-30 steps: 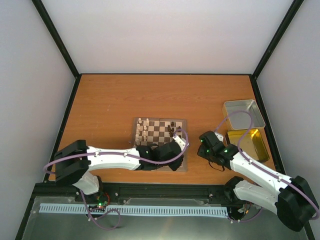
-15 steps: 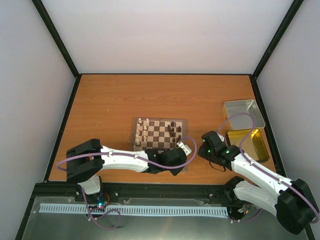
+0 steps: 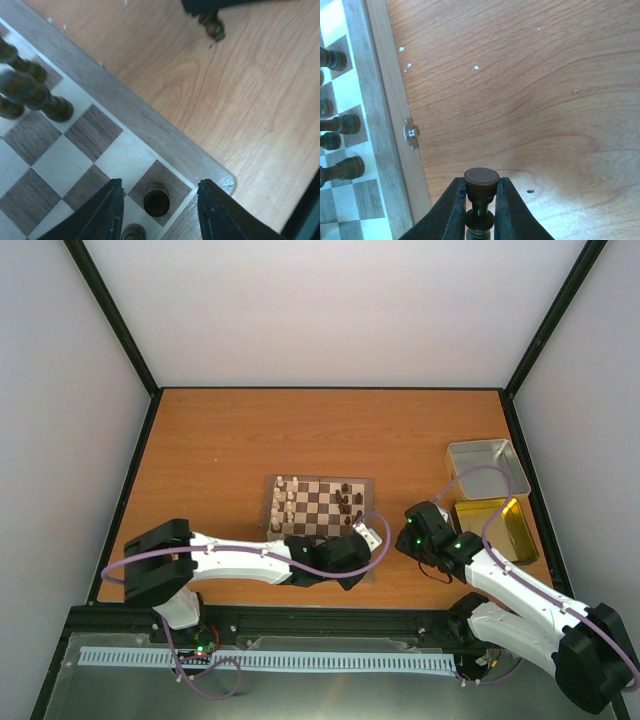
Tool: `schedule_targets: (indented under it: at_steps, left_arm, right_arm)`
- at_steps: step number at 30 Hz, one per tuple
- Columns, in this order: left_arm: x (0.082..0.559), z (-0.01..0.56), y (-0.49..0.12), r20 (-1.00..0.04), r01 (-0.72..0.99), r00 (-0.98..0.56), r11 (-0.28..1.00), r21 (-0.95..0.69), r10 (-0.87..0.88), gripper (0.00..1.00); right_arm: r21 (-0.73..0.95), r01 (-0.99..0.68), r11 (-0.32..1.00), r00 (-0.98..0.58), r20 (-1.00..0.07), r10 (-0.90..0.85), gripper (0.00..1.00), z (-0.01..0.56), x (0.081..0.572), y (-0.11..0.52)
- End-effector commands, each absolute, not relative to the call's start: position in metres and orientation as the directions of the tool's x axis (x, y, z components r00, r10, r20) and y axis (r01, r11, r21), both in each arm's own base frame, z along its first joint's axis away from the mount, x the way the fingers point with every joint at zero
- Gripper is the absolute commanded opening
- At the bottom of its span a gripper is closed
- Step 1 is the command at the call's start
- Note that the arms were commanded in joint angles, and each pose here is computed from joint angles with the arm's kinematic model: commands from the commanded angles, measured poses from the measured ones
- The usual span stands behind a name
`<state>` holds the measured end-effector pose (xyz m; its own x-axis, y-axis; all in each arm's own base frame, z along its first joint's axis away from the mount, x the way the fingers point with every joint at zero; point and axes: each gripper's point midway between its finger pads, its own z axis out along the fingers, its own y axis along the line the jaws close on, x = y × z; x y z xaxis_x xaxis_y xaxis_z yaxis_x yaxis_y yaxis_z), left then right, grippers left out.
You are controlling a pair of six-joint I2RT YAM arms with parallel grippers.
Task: Set up the chess pieces on the board
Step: Pick up the chess piece from the chessboard, then place the chess piece on the chessboard.
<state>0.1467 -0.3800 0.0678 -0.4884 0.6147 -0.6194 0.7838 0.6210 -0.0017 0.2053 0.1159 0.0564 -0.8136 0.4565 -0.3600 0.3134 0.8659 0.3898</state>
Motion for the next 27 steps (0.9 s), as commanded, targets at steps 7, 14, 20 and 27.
schedule_targets:
  at_steps: [7,14,20,27]
  left_arm:
    - [0.170,0.170,-0.382,-0.805,0.690,-0.492,0.712,-0.129,0.330,0.60]
    - [0.189,0.200,-0.351,-0.815,0.615,-0.572,0.705,-0.352,0.092,0.69]
    - [0.186,0.217,-0.342,-0.844,0.626,-0.536,0.658,-0.419,-0.026,0.73]
    - [0.203,0.224,-0.354,-0.874,0.616,-0.481,0.680,-0.397,-0.074,0.71]
  right_arm:
    - [0.598,0.177,0.781,-0.772,-0.408,0.487,0.09,0.111,0.227,0.146]
    - [0.816,0.093,0.571,-0.781,-0.296,0.550,0.09,0.154,0.234,0.188]
    - [0.924,0.122,0.363,-0.778,-0.139,0.613,0.08,0.180,0.240,0.208]
    - [0.923,0.345,0.172,-0.718,0.142,0.682,0.09,0.179,0.236,0.208]
